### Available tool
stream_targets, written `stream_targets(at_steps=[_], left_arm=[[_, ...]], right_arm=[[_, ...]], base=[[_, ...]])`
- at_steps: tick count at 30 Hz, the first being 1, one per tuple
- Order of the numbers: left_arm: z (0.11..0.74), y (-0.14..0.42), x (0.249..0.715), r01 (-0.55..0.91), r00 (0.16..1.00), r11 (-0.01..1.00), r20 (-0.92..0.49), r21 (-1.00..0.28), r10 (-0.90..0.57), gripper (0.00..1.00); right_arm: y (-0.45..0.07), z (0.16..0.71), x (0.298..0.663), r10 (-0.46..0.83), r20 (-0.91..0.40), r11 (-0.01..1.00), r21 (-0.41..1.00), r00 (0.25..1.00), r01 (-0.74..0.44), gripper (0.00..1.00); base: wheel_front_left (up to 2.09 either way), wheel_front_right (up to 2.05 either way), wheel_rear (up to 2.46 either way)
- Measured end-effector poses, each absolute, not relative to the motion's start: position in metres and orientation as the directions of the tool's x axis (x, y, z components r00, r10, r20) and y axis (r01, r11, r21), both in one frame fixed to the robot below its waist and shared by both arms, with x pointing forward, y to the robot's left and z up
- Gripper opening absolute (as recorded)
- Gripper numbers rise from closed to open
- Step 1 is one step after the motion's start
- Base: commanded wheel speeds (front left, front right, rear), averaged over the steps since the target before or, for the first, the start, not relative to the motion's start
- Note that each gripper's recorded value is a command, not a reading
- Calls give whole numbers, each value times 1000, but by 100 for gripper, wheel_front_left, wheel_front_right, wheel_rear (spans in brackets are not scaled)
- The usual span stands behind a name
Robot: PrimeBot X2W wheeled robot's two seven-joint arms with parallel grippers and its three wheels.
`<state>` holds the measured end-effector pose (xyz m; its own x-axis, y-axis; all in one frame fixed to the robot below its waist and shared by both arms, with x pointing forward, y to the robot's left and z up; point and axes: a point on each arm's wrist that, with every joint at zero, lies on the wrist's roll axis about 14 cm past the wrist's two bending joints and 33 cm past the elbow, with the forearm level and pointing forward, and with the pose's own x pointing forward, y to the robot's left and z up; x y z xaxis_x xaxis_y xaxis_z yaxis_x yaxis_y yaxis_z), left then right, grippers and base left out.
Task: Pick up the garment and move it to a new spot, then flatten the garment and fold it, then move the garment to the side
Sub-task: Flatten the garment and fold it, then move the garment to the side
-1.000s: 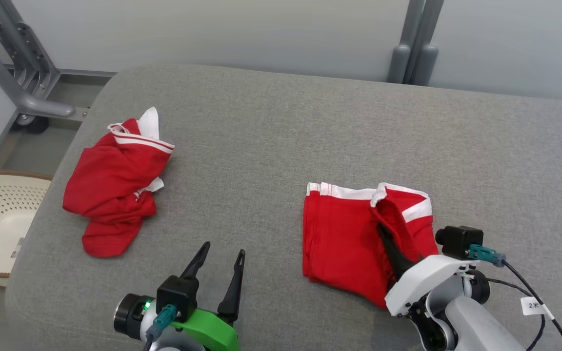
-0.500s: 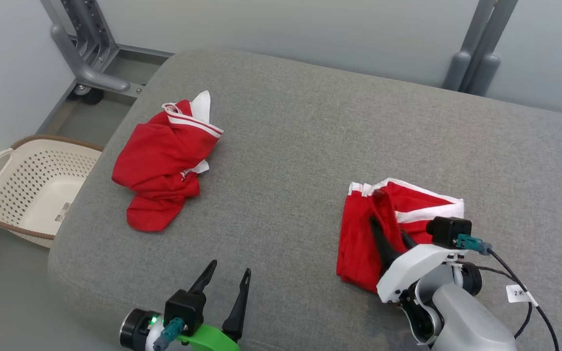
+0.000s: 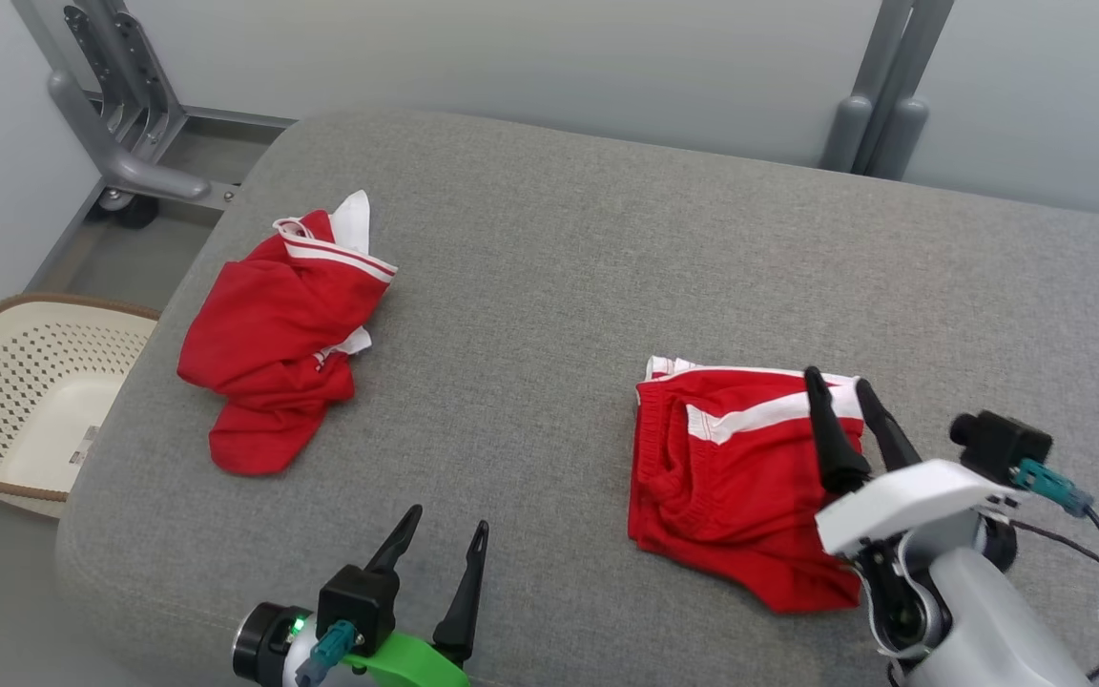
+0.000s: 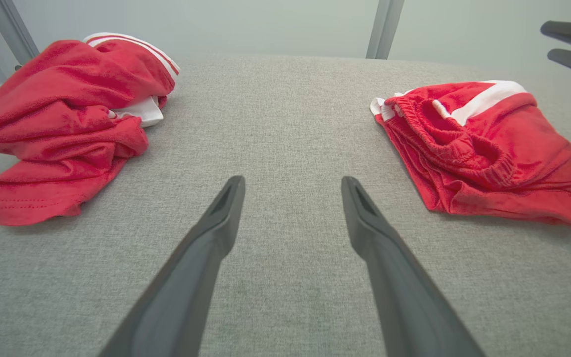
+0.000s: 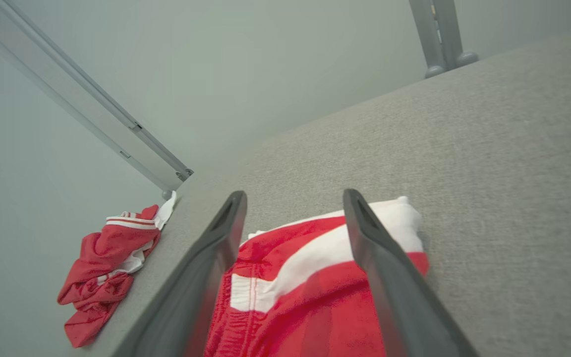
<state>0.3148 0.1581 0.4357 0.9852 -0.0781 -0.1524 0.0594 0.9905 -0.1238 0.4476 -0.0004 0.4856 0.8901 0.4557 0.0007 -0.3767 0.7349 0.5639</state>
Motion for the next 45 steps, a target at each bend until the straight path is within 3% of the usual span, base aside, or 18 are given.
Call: stream_targets(at_steps=[5,22,23,24,25,26,36,45], left_arm=[[435,154,316,71,984,989,-155,-128,-90,100],[435,168,310,21,987,993,-159,-119,-40,100],[435,169,310,20,987,993,-158,-119,-39,100],[436,168,310,21,987,993,-156,-118,-39,100],[437,168,311,24,988,993,-151,-119,-42,100],[439,167,312,26,988,992,-146,-121,-44,100],[450,154,324,74,990,989,-110,-126,-88,100],[461,123,338,182,979,975,-71,-130,-192,100]], right_arm=[[-47,448,437,361,-101,806,533,927,-256,100],[-22,402,425,423,-252,823,510,871,-252,100],[-21,399,424,424,-261,825,507,867,-250,79],[-21,398,425,425,-267,826,504,865,-251,45],[-20,398,426,427,-268,828,501,864,-254,19],[-20,397,427,427,-271,830,496,863,-255,0],[-43,411,442,374,-233,858,453,897,-240,0],[-89,421,439,266,-212,893,422,940,-158,0]], base=[[0,0,0],[0,0,0],[0,0,0],[0,0,0],[0,0,0],[0,0,0],[0,0,0],[0,0,0]])
